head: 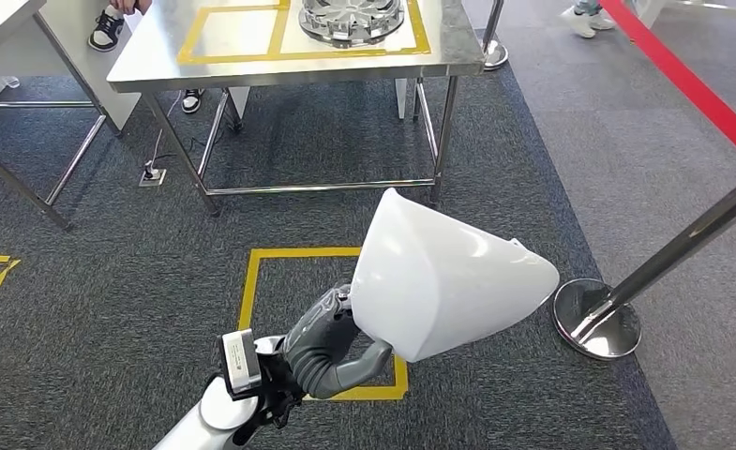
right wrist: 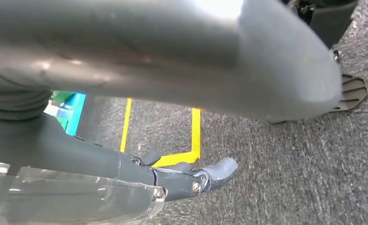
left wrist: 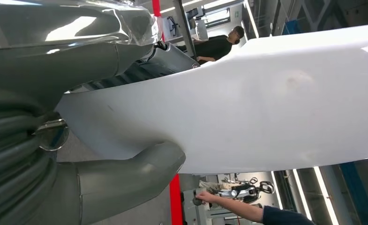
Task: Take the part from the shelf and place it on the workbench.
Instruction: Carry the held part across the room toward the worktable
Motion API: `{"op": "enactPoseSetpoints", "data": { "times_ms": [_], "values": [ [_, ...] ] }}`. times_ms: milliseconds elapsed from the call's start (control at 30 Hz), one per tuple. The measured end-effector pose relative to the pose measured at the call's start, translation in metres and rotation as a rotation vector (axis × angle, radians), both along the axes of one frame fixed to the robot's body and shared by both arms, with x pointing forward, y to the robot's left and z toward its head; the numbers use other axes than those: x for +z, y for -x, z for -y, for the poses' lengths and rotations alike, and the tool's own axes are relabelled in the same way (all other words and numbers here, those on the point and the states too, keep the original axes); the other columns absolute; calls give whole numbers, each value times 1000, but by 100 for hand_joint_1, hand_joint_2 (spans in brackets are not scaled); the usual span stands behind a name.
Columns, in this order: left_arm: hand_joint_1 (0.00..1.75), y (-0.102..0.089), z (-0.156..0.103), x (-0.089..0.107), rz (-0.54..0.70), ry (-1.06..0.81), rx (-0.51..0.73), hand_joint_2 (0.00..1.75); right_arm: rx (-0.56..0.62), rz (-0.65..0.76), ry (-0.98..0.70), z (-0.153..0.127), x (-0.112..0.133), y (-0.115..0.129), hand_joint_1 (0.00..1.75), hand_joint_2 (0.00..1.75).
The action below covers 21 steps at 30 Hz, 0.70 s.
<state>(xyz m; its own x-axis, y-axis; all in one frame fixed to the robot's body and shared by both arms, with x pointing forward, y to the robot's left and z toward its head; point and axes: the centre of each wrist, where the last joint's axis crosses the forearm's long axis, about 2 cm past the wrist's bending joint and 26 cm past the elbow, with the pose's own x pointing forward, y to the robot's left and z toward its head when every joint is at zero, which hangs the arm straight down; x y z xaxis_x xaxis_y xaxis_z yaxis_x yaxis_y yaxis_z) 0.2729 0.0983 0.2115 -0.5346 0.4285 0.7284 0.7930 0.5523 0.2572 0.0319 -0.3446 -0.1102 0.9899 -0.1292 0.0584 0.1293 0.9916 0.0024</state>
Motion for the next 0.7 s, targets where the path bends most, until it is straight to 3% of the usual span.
{"op": "enactPoseSetpoints", "data": {
  "times_ms": [700],
  "values": [
    [175, 0, 1, 4, 6, -3, 8, 175, 11, -32, 36, -2, 0, 0, 0, 0]
  ]
}}
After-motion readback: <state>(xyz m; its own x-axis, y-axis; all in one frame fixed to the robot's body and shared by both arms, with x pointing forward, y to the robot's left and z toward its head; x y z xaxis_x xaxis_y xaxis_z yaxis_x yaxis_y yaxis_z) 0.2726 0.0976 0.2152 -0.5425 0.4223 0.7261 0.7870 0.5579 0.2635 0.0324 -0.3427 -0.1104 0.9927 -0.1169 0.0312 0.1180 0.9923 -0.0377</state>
